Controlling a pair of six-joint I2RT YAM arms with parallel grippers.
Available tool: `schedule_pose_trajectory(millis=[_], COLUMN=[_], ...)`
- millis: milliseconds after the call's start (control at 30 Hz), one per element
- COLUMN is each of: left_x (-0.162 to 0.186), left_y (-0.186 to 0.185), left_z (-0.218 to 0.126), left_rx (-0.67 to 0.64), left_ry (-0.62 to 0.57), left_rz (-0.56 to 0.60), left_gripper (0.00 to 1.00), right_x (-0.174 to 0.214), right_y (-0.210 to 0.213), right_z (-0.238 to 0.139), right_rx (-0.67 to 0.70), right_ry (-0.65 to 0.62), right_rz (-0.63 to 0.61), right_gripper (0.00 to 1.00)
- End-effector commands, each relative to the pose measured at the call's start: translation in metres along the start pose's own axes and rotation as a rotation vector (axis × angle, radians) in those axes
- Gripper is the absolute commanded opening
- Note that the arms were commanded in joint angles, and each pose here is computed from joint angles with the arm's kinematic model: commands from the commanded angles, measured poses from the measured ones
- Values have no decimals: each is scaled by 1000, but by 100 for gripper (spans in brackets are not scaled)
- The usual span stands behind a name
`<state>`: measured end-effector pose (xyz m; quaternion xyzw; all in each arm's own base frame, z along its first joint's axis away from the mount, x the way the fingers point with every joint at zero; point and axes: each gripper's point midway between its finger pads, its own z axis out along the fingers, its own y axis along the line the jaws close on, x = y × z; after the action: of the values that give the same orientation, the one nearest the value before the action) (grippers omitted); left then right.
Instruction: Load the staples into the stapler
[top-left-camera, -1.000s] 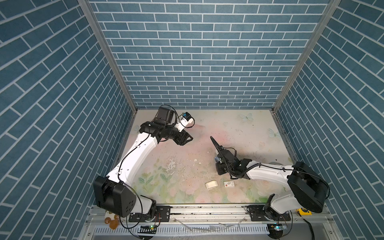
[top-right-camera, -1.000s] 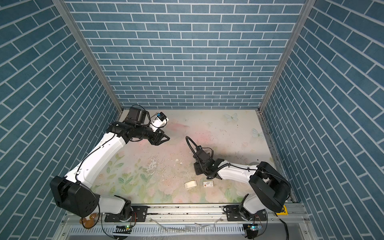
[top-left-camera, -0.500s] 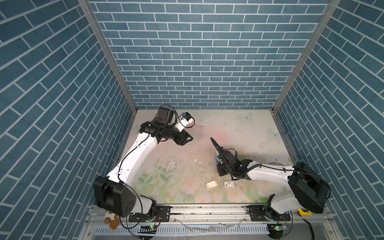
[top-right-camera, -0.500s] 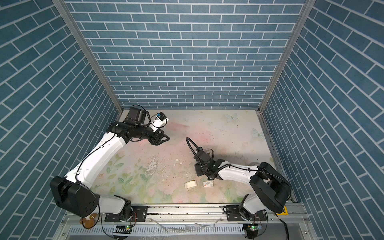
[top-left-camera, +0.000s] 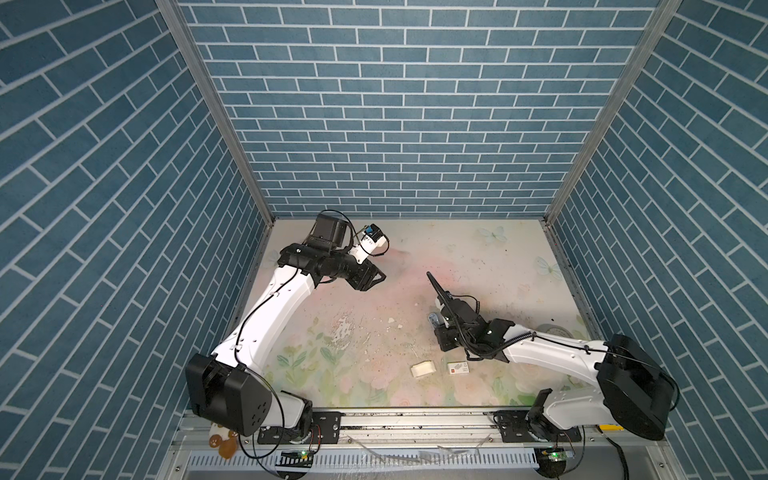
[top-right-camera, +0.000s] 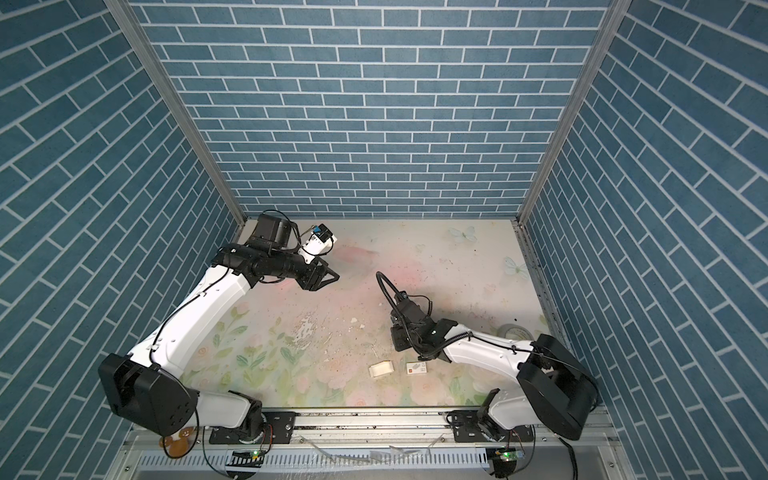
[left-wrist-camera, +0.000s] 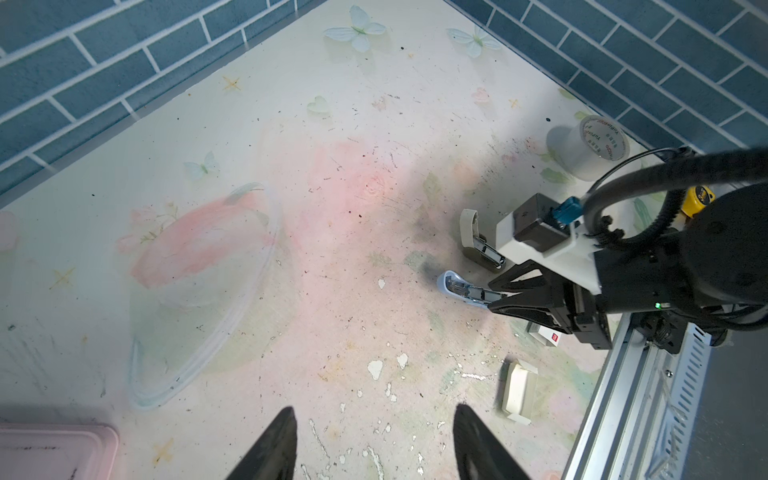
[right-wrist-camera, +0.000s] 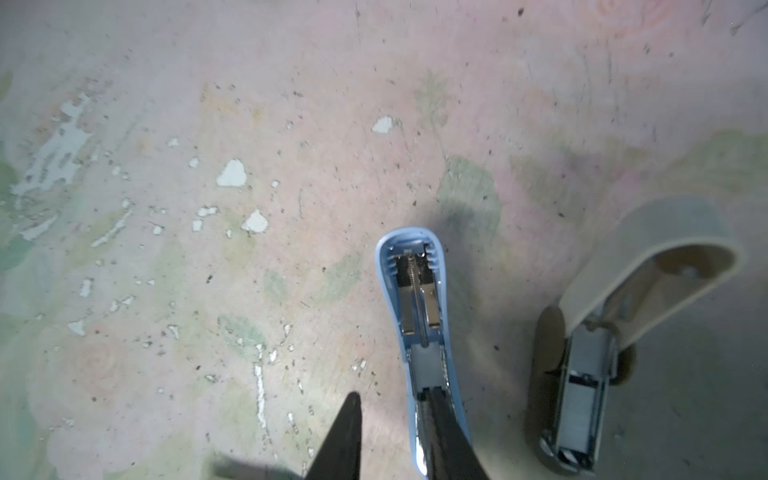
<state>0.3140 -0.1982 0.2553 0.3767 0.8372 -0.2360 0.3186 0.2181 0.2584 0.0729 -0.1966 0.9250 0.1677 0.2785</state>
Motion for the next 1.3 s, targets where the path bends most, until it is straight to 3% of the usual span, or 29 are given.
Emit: schedule_pose_trajectory(millis=[0,333,800,1267], left_x=[-11,-5,1,9], left_y=[-3,-17,-15,-16], left_z=[-15,-24,-30,-35], left_rx=[-6,50,55,41], left_ry=[-32,-26,-23,-22], left_rz=[29,63,54,45], left_gripper=[62,67,67,67], right_x=[-3,17,19,24], right_y=[-10,-8,-18,-22], right_z=[-9,14,28,36], right_rx=[55,23,86,100], right_ry=[18,149,184,198], right_rz=[-21,10,-24,-58], right_gripper=[35,41,41,33])
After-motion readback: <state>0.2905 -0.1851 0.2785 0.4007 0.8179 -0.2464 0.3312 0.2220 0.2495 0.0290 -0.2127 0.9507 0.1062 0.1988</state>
